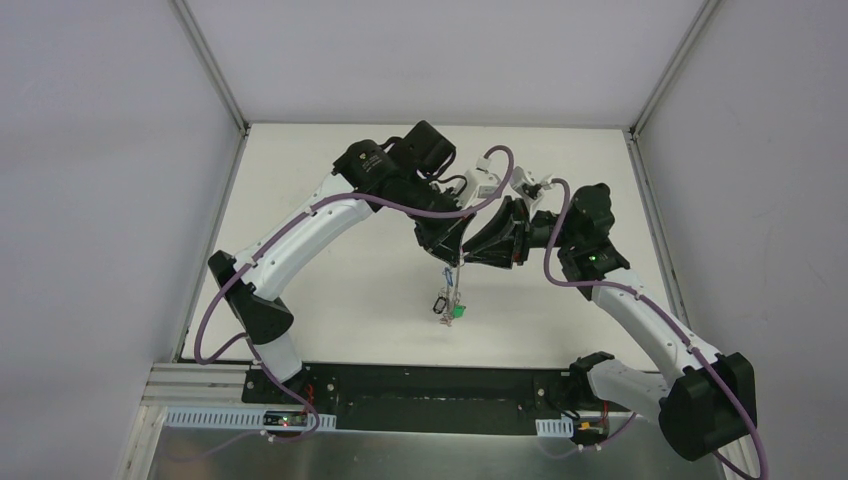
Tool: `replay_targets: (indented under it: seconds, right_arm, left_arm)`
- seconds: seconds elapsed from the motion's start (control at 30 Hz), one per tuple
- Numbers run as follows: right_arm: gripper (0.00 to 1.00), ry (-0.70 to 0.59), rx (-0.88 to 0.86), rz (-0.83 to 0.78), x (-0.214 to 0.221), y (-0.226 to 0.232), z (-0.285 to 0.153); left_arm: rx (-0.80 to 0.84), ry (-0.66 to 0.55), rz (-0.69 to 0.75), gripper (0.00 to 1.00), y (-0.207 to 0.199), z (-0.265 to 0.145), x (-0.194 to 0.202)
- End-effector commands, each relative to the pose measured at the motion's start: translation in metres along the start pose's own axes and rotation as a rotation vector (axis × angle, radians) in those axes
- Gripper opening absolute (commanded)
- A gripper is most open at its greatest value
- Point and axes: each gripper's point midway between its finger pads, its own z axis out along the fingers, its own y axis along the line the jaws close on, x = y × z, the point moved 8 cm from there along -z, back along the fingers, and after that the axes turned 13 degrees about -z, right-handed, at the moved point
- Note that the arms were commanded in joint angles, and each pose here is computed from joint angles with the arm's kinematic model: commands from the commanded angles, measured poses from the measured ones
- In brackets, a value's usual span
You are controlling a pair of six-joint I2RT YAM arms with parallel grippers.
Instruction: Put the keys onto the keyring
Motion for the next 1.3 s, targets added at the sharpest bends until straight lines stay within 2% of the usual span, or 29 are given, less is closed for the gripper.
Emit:
replay_targets:
  seconds: [0.0, 0.43, 0.67, 0.87, 1.27]
  right_arm:
    - [0.33, -0.03, -0.014, -0.053, -0.0082, 0.0018, 0.0016]
    - [0.31, -0.031, -0.024, -0.033, -0.0042, 0.0006, 0.0035]
    - [0.27, -0.026, -0.035, -0.029, -0.0019, 0.0011, 0.0052]
    - [0.18, -0.024, -0.035, -0.028, -0.0007, 0.0012, 0.0051]
    - [0.07, -0.02, -0.056, -0.03, -0.0011, 0.0039, 0.0048]
  left_arm:
    - [0.044, -0.013, 0.004, 0.0, -0.0076, 0.0011, -0.0024]
    - [0.044, -0.016, 0.008, 0.0, -0.0077, 0.0005, -0.0026]
    - [0.041, -0.022, 0.015, 0.0, -0.0088, -0.0009, -0.0024]
    - [0.041, -0.02, 0.015, 0.0, -0.0088, -0.0008, -0.002]
    - [0.021, -0.033, 0.025, 0.0, -0.0073, -0.0025, -0.0029]
